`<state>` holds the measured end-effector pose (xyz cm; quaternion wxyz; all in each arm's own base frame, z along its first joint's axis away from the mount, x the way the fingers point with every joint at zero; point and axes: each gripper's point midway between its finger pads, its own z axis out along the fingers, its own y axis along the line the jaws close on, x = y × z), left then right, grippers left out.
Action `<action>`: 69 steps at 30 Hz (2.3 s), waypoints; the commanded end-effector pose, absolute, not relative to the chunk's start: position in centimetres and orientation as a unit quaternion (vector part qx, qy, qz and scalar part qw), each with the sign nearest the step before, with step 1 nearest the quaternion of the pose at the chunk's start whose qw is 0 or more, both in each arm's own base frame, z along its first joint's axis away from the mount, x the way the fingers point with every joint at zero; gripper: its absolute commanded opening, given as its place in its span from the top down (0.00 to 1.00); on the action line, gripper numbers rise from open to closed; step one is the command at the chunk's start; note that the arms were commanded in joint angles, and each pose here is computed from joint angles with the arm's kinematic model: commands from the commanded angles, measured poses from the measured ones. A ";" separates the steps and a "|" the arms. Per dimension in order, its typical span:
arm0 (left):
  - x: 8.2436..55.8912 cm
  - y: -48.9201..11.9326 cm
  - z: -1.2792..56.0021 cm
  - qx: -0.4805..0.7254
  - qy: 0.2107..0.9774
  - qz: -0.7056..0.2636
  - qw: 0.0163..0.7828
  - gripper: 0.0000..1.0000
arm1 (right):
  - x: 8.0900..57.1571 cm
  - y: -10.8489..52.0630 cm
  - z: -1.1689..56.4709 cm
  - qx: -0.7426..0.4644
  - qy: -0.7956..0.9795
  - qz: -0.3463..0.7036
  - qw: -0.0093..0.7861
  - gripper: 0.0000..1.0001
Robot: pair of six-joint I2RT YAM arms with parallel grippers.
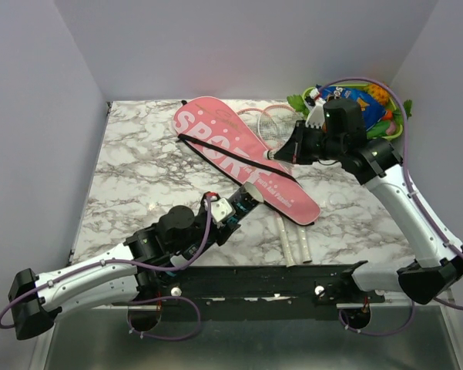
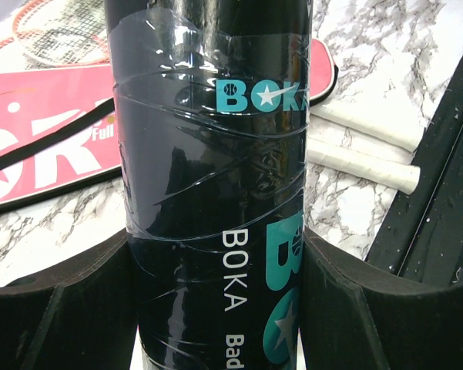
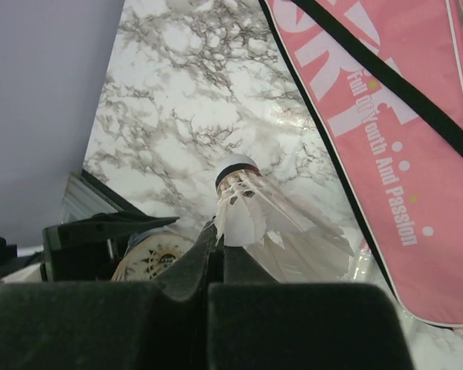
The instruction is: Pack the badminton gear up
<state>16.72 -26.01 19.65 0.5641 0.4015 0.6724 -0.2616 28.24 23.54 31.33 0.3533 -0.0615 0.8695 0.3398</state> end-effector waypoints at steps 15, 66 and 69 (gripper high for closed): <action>16.5 -27.7 19.0 0.421 0.671 -0.278 0.543 1.00 | 18.2 22.4 32.0 -0.215 0.871 0.385 0.217 0.99; 16.5 -28.7 21.8 0.395 0.650 -0.307 0.572 1.00 | 16.0 31.8 22.7 -0.252 0.840 0.480 0.026 0.59; 16.2 -28.5 21.3 0.386 0.659 -0.314 0.564 1.00 | 16.0 31.5 23.1 -0.246 0.847 0.470 0.038 0.57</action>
